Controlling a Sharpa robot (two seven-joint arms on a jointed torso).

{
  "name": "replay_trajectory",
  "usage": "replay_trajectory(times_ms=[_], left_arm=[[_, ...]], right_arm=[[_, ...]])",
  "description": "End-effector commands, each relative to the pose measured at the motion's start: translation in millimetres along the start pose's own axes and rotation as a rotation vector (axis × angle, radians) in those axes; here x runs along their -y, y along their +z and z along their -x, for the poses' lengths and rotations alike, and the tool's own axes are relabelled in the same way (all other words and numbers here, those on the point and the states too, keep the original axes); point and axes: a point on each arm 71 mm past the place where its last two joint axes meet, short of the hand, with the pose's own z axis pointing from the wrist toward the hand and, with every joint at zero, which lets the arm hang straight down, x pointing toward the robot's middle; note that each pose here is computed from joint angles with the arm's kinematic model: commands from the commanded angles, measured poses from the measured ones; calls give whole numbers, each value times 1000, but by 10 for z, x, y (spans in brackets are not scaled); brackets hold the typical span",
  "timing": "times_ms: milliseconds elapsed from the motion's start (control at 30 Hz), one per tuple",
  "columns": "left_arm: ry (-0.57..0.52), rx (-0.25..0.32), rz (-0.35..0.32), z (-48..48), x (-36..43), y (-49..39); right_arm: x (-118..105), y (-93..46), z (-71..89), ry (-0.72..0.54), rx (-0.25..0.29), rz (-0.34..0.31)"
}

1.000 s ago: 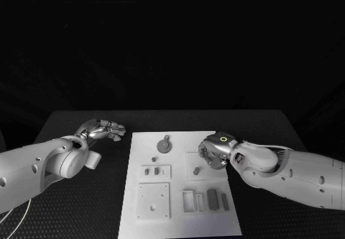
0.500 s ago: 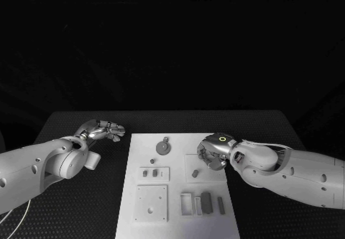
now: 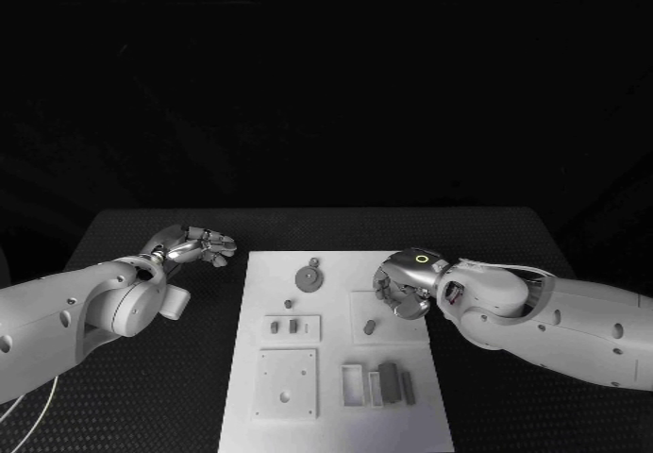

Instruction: Assemble the parts on the task board

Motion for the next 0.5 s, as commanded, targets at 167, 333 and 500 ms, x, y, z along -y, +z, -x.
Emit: replay_trajectory(times_ms=[167, 333, 500], left_arm=[[-4, -9, -5, -9, 5, 3], [-4, -9, -6, -9, 6, 7], [-3, -7, -5, -2, 3, 8]], right_arm=[[-8, -23, 44, 44, -24, 19], [3, -35, 125, 73, -19, 16], [22, -58, 200, 91, -8, 14]])
